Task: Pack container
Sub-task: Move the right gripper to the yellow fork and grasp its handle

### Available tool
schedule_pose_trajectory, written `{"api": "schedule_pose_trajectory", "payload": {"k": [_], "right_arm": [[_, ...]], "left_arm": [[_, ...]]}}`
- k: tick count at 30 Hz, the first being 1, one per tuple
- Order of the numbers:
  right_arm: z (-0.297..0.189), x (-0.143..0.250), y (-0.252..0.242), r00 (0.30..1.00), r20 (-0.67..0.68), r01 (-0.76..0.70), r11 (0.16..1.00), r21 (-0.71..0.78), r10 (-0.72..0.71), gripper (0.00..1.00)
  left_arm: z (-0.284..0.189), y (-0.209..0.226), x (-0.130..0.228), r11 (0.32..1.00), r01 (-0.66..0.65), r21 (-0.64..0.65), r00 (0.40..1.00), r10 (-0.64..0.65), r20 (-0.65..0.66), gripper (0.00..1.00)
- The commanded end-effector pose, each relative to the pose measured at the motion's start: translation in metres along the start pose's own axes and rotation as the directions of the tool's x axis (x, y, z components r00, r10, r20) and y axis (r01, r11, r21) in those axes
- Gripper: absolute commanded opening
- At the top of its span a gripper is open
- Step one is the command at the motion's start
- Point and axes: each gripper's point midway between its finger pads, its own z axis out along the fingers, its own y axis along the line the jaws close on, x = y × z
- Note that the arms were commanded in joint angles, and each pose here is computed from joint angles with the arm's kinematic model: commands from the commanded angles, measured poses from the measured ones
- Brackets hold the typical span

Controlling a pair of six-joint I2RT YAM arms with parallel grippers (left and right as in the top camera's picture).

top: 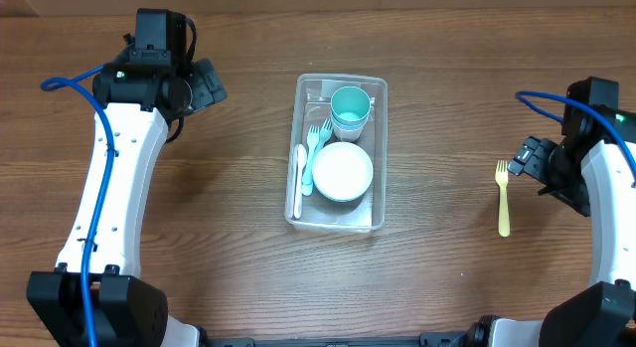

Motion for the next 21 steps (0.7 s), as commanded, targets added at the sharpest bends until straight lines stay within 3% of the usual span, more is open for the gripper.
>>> {"api": "schedule_pose_trajectory", "payload": {"k": [1, 5, 8, 21], "right_arm": [[0.002, -0.004, 0.0, 1.0, 0.014, 0.002, 1.0, -0.002, -0.002, 1.0], [0.025, 0.006, 0.003, 0.998, -0.008, 0.056, 0.998, -0.006, -0.056, 1.0], [0.043, 0.011, 0.024, 0.985, -0.006, 0.17, 0.979, -0.116, -0.172, 1.0], [0.078, 0.016, 0.032, 0.914, 0.035, 0.405, 0.905, -0.128, -0.404, 1.0]], "left_arm": [[-0.005, -0.001, -0.004, 1.0, 0.013, 0.007, 1.0, -0.013, 0.017, 1.0], [-0.005, -0.001, -0.004, 1.0, 0.013, 0.008, 1.0, -0.013, 0.017, 1.0], [-0.005, -0.001, -0.004, 1.0, 0.013, 0.008, 1.0, -0.013, 0.017, 1.0], [-0.005, -0.001, -0.004, 1.0, 0.013, 0.008, 1.0, -0.013, 0.017, 1.0]]}}
